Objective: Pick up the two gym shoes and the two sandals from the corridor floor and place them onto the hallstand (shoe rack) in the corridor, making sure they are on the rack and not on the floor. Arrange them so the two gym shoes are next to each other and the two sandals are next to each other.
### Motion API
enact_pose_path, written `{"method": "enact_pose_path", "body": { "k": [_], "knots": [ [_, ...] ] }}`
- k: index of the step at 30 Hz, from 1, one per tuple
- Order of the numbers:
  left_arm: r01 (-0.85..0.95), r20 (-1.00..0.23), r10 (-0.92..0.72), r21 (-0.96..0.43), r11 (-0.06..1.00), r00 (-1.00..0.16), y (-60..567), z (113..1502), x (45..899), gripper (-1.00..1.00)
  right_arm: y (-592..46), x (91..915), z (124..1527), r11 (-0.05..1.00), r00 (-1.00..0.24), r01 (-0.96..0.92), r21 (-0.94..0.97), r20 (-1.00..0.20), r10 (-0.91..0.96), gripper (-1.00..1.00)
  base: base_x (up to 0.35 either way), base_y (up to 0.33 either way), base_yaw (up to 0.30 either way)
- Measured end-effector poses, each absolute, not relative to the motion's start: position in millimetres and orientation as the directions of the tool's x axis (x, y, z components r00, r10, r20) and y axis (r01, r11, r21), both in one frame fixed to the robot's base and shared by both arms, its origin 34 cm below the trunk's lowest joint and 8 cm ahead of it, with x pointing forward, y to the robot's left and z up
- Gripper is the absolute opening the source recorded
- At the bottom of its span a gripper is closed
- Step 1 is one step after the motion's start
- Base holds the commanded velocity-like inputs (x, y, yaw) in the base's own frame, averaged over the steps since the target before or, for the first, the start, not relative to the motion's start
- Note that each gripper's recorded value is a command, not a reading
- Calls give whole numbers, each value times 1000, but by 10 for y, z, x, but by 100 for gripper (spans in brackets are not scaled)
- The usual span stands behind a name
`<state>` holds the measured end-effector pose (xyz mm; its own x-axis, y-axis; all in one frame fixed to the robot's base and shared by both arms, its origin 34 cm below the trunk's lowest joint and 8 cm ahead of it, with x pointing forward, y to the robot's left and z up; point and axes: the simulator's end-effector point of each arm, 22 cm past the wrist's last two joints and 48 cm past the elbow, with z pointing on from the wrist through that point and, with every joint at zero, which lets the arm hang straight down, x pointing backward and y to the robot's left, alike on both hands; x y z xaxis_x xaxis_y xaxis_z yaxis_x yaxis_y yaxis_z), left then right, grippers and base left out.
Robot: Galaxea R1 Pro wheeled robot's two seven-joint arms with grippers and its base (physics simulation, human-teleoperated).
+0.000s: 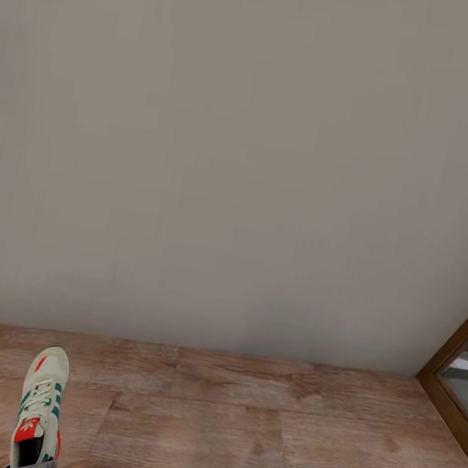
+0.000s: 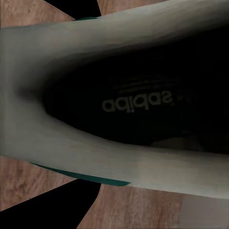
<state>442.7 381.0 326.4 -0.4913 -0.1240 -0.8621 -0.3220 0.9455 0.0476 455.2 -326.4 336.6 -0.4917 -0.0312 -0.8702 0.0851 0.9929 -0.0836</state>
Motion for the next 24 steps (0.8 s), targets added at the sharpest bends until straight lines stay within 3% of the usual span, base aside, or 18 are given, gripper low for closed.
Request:
{"method": "enact_pose_path", "body": {
  "k": [24],
  "knots": [
    [-324, -875, -124, 39, 945, -467, 3812, 3360, 4497, -100, -3264, 4620, 3464, 993, -467, 87, -81, -883, -32, 100, 0, 0, 208]
  ]
}}
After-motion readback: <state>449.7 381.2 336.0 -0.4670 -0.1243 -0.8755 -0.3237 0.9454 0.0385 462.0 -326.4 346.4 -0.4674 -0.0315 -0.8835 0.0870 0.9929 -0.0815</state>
